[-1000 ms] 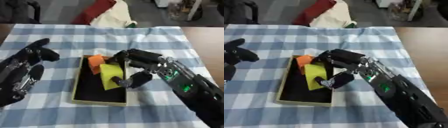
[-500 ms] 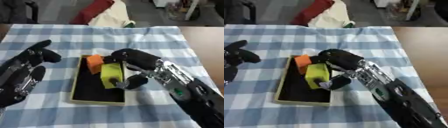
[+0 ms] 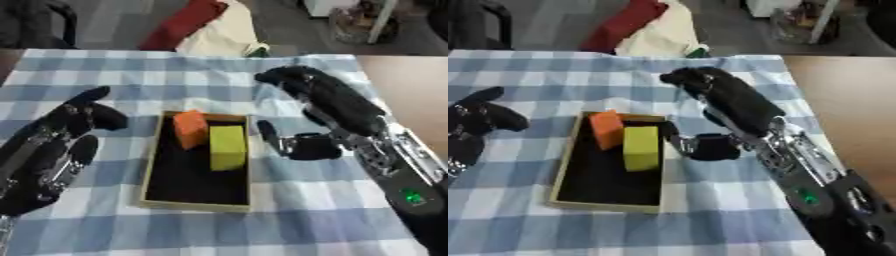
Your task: Pick up objects on the table and place them in the box.
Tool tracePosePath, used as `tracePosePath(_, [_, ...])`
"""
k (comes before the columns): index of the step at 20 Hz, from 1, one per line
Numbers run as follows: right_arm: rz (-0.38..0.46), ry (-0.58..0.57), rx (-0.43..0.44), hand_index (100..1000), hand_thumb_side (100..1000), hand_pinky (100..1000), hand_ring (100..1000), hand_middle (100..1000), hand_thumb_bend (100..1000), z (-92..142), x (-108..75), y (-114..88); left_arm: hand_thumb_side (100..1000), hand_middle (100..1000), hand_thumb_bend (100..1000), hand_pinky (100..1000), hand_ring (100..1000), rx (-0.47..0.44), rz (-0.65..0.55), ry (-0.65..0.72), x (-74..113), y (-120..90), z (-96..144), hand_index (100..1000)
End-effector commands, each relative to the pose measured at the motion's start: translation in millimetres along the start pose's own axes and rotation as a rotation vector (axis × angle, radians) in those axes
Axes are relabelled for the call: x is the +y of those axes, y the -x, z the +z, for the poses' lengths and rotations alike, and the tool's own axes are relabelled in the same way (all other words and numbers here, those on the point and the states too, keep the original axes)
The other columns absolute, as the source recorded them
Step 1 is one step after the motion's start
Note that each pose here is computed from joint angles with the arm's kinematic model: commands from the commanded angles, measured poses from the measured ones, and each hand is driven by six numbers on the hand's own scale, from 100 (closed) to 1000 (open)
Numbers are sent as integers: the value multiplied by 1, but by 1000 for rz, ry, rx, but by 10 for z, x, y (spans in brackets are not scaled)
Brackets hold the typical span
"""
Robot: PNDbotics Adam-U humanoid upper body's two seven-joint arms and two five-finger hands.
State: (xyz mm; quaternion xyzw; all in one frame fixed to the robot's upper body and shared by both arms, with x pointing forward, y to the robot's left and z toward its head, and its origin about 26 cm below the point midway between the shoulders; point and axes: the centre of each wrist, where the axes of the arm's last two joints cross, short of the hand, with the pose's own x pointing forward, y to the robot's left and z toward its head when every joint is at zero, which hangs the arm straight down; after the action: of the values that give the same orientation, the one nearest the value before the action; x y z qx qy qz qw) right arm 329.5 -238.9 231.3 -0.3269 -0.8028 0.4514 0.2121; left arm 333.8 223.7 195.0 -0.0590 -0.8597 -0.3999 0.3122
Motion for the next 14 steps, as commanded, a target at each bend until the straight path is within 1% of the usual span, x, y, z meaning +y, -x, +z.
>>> tracePosePath(1, [-127, 200, 29, 924, 641, 870, 818, 771, 100, 102, -349, -39, 730, 714, 100, 800, 763, -12, -3, -20, 43, -32, -2, 1000])
tracePosePath(2, [-176, 248, 50, 909, 703, 868, 809, 756, 100, 151, -362, -23, 733, 715, 100, 799, 764, -12, 2, -26, 41, -30, 3, 1000])
tracePosePath(3, [-221, 294, 72, 902, 660, 867, 804, 748, 100, 199, -359, -1, 731, 715, 100, 799, 764, -12, 7, -33, 38, -28, 8, 1000])
tracePosePath(4, [-254, 328, 87, 900, 662, 867, 803, 746, 100, 239, -352, 17, 731, 715, 100, 799, 764, -13, 10, -38, 36, -28, 12, 1000])
tracePosePath(6, [-310, 379, 121, 892, 722, 866, 794, 733, 100, 315, -304, 43, 731, 714, 100, 798, 763, -15, 18, -49, 34, -28, 18, 1000])
tracePosePath(9, [-409, 453, 194, 881, 789, 862, 781, 711, 100, 441, -174, 62, 735, 709, 100, 797, 760, -16, 36, -76, 23, -23, 32, 996])
tracePosePath(11, [-461, 485, 224, 878, 798, 860, 776, 704, 100, 490, -111, 59, 738, 709, 100, 797, 760, -18, 46, -87, 15, -22, 35, 996])
tracePosePath(14, [-515, 503, 259, 876, 809, 862, 775, 700, 100, 546, -31, 47, 751, 710, 100, 798, 761, -13, 62, -92, -11, -12, 47, 997])
